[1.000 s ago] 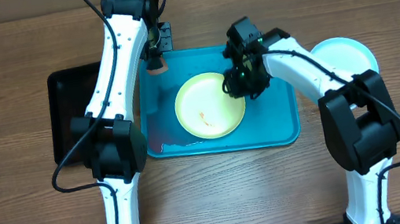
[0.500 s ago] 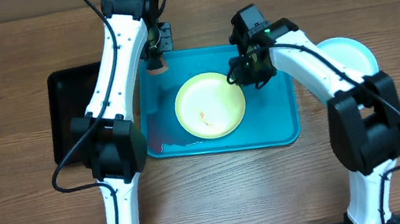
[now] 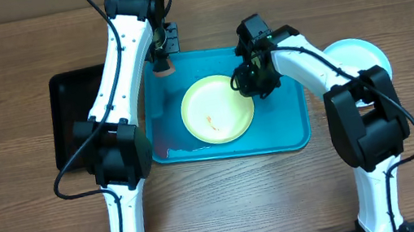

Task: Clean dirty plates on tray and stack at the side

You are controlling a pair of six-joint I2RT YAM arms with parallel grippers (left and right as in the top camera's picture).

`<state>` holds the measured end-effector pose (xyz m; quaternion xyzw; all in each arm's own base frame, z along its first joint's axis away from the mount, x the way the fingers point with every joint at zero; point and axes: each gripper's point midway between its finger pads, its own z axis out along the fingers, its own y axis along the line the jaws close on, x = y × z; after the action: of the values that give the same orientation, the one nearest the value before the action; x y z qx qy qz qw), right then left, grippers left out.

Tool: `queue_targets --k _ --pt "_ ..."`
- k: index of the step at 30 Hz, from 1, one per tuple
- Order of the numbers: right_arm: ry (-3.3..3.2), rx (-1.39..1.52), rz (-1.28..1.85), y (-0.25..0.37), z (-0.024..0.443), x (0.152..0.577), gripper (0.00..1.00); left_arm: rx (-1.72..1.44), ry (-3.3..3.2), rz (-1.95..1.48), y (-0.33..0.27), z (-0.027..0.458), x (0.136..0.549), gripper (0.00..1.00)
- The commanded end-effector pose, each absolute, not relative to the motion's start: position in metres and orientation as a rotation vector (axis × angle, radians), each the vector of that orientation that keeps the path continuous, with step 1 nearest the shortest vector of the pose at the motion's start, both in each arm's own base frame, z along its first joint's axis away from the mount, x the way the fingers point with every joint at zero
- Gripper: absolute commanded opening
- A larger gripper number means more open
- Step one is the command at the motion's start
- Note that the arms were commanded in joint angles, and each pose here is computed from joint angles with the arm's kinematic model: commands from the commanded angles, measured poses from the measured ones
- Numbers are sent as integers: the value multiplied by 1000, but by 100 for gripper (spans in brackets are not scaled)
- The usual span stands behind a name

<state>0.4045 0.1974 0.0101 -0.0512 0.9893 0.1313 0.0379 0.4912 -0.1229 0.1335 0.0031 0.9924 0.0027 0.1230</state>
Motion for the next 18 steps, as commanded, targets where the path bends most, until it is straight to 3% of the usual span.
queue_targets --k 1,4,9,18 --pt "3100 1 427 201 -9 399 11 32 2889 -21 -130 136 491 4" --pt "3112 99 425 201 -14 398 4 33 2890 -22 -130 136 491 4" --pt "3092 363 425 201 -14 404 4 44 2896 -57 -136 136 489 4" --pt "3092 354 429 202 -13 404 4 163 2958 -50 -160 105 481 4"
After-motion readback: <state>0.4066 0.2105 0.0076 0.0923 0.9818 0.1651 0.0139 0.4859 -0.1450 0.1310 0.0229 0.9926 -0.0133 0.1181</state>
